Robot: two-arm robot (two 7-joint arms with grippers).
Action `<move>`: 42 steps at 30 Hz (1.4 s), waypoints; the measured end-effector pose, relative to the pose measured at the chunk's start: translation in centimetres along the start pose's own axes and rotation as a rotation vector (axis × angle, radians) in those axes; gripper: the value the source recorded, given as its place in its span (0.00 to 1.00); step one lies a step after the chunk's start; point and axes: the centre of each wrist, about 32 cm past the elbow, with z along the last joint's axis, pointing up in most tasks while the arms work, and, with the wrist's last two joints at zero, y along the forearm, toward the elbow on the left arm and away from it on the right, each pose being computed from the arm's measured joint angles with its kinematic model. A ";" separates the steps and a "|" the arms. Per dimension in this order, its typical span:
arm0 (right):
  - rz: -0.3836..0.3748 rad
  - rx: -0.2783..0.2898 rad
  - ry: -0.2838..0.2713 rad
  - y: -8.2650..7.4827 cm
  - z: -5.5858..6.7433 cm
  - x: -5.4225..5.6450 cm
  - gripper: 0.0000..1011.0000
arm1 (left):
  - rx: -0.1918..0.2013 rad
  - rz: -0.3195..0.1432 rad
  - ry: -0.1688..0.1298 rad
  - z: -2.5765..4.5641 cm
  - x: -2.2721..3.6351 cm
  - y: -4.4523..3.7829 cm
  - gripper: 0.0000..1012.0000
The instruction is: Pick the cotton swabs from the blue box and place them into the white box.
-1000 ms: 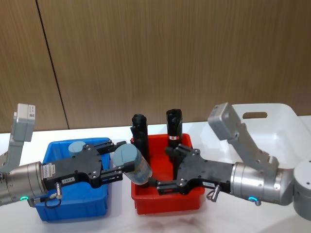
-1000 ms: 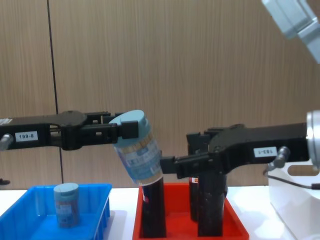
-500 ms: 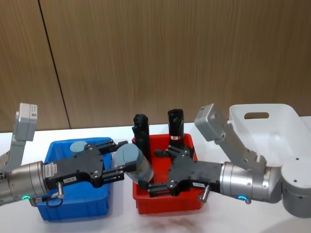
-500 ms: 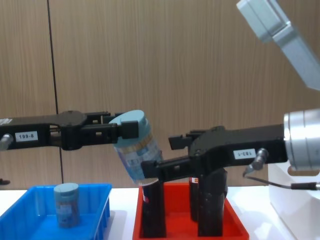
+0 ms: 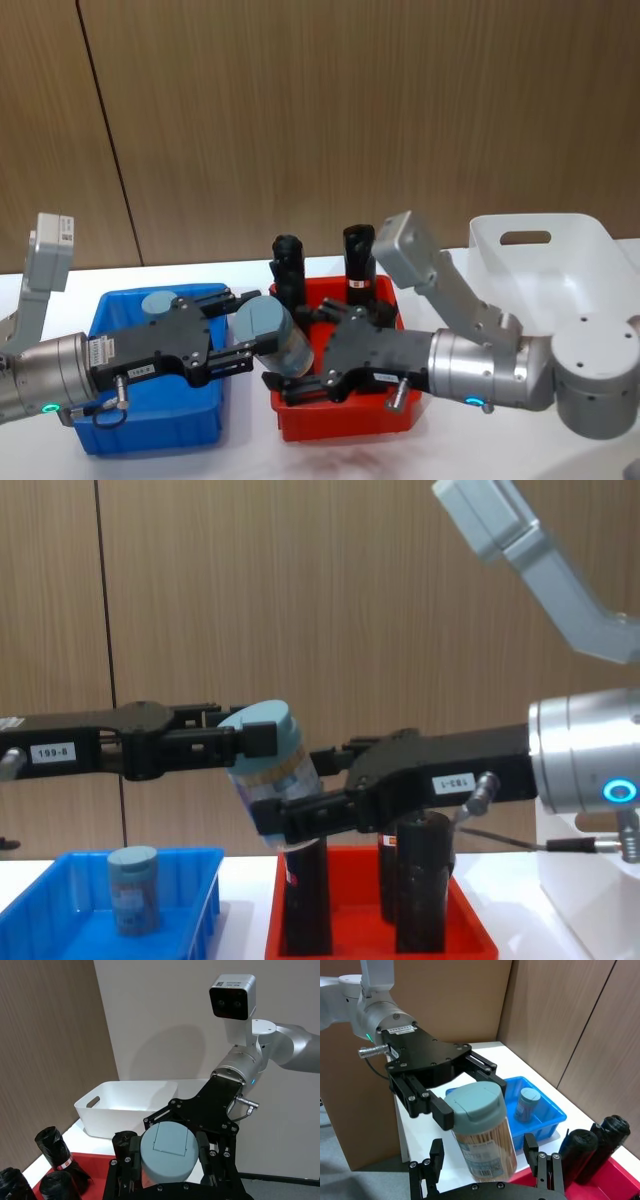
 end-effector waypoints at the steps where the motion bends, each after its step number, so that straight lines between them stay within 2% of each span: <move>1: 0.004 0.001 -0.001 0.2 0.1 0.0 0.99 | 0.000 0.000 0.000 0.00 0.00 0.00 0.67; 13: 0.025 -0.001 -0.009 1.3 0.5 -0.1 0.97 | 0.000 0.000 0.000 0.00 0.00 0.00 0.67; 16: 0.027 -0.004 -0.012 1.5 0.6 -0.1 0.91 | 0.000 0.000 0.000 0.00 0.00 0.00 0.67; 18: 0.027 -0.004 -0.013 1.7 0.6 -0.1 0.83 | 0.000 0.000 0.000 0.00 0.00 0.00 0.67; 21: 0.025 -0.004 -0.015 1.8 0.7 -0.1 0.79 | 0.000 0.000 0.000 0.00 0.00 0.00 0.67; 23: 0.024 -0.005 -0.016 1.9 0.7 -0.1 0.74 | 0.000 0.000 0.000 0.00 0.00 0.00 0.67; 24: 0.022 -0.005 -0.018 1.9 0.8 -0.1 0.68 | 0.000 0.000 0.000 0.00 0.00 0.00 0.67; 27: 0.021 -0.006 -0.020 2.0 0.8 -0.1 0.62 | 0.000 0.000 0.000 0.00 0.00 0.00 0.67; 39: 0.010 -0.002 -0.026 1.8 1.1 -0.1 0.62 | 0.000 0.000 0.000 0.00 0.00 0.00 0.99; 42: 0.005 0.001 -0.025 1.5 1.1 0.0 0.62 | 0.000 0.000 0.000 0.00 0.00 0.00 0.99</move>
